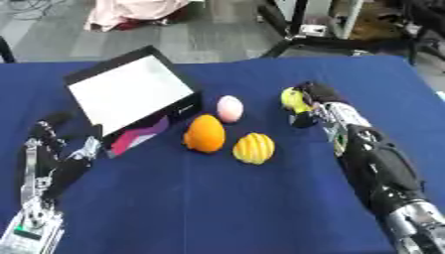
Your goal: Pick up objects on the table and place them in the box.
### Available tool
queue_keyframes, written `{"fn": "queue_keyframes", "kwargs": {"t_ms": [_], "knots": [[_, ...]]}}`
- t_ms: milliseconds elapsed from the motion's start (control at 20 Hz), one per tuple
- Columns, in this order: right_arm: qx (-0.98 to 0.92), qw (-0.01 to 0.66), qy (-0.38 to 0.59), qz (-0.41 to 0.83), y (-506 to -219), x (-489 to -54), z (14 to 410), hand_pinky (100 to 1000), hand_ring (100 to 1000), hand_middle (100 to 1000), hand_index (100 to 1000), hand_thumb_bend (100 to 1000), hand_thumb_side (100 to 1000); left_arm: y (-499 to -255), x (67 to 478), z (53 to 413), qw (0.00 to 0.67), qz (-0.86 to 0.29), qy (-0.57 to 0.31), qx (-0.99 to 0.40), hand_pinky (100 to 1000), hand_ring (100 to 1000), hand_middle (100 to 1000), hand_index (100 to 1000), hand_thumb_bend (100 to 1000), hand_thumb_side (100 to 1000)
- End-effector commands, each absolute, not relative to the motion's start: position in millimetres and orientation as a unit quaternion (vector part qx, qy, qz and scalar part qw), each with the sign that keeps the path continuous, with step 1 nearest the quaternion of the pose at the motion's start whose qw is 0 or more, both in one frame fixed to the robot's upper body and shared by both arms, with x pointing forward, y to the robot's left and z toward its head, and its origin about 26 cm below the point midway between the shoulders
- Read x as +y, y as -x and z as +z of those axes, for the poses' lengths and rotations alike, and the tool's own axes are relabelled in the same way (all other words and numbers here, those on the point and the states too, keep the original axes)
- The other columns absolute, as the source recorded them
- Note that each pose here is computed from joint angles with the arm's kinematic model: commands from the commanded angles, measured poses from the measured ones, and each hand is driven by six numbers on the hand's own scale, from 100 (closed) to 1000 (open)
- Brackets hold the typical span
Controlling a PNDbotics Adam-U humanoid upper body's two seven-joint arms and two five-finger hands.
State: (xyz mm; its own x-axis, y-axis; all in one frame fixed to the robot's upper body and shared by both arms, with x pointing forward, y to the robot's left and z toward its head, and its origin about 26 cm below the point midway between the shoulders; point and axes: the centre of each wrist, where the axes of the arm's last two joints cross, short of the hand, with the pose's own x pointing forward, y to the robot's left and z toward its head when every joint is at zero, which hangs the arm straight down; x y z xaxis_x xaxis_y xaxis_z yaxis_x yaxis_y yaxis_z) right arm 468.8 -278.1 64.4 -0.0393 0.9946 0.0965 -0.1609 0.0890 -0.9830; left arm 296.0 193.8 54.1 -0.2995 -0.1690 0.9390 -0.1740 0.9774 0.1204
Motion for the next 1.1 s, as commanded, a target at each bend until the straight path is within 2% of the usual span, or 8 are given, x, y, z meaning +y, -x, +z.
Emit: {"fn": "queue_keyframes", "kwargs": {"t_ms": [50, 150, 350, 650, 1100], "knots": [[-0.535, 0.515, 0.463, 0.484, -475, -277, 98, 208, 324, 393, 305, 100, 190, -297, 193, 62, 0.571, 0.008, -0.103, -0.814, 741, 881, 677, 748, 437, 151], [-0.562, 0.496, 0.473, 0.463, -476, -273, 110, 195, 307, 353, 255, 100, 172, -297, 193, 62, 0.571, 0.008, -0.103, -0.814, 740, 881, 675, 748, 437, 151], [-0.614, 0.46, 0.474, 0.432, -478, -260, 127, 187, 293, 315, 213, 100, 163, -297, 193, 62, 0.571, 0.008, -0.103, -0.815, 740, 880, 674, 748, 435, 150], [-0.68, 0.429, 0.438, 0.403, -483, -233, 133, 186, 291, 319, 214, 100, 216, -298, 191, 64, 0.567, 0.007, -0.098, -0.818, 740, 878, 671, 748, 433, 151], [-0.753, 0.402, 0.289, 0.433, -485, -148, 150, 214, 317, 347, 245, 100, 243, -302, 176, 76, 0.553, 0.002, -0.068, -0.83, 739, 872, 662, 748, 434, 152]]}}
